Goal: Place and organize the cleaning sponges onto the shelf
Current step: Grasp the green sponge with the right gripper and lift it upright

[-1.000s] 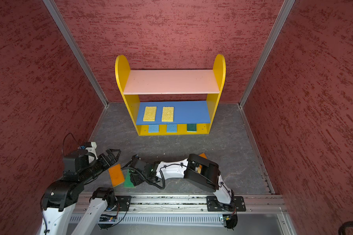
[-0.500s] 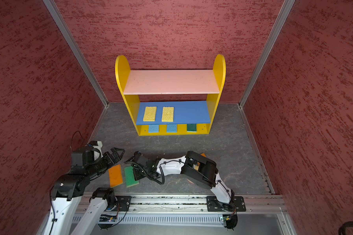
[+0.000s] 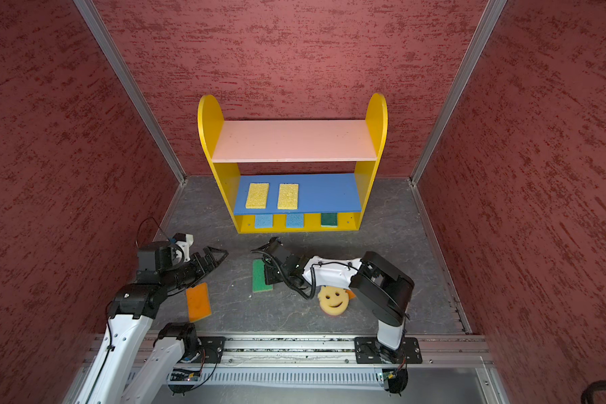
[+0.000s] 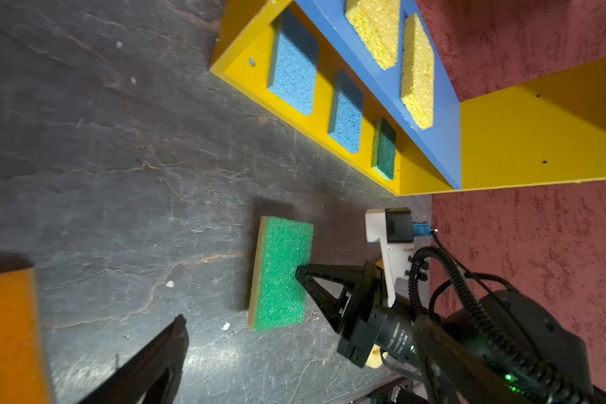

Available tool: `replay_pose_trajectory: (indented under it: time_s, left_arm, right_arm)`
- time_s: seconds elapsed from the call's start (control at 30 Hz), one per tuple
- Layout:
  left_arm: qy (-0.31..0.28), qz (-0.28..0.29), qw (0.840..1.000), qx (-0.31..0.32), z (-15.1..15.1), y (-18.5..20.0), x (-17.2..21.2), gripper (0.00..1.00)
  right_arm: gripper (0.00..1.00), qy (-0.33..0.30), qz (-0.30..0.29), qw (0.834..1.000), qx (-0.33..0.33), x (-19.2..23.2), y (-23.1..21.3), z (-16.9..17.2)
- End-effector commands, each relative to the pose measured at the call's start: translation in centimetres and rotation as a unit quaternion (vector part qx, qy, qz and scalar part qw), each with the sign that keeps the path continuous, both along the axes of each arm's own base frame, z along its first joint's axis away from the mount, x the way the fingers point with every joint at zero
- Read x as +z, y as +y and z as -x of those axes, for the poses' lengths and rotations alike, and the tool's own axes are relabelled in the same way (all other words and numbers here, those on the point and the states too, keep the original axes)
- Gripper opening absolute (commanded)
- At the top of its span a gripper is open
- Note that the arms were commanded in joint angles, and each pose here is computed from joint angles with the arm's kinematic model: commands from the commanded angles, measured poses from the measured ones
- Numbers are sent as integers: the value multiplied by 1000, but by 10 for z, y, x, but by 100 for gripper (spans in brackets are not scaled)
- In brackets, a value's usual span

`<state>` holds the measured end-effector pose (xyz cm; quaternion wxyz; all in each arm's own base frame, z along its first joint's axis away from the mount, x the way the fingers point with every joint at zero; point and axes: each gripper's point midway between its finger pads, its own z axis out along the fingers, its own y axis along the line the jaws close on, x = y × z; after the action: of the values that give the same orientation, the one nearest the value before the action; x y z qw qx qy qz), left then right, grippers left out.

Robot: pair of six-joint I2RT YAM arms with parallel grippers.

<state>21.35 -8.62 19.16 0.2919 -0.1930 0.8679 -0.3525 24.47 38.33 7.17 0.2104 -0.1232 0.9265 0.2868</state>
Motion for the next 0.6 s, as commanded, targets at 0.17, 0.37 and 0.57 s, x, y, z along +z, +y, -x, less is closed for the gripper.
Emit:
replay_pose_trajectory:
  time_s: [0.17,0.37,0.57]
  left_arm:
    - [-43,33,996,-74,-18,-37,12,100]
    - [-36,2,991,-127,-20,-81,3,100]
    - [-52,12,986,-156,-28,-116,15,96]
  right_arm:
    - [0,-58,-58,996,-15,69,-25,-30]
    - [0,-83,-94,992,-1,105,-31,-25]
    - [0,-82,-147,986,6,125,-41,-14]
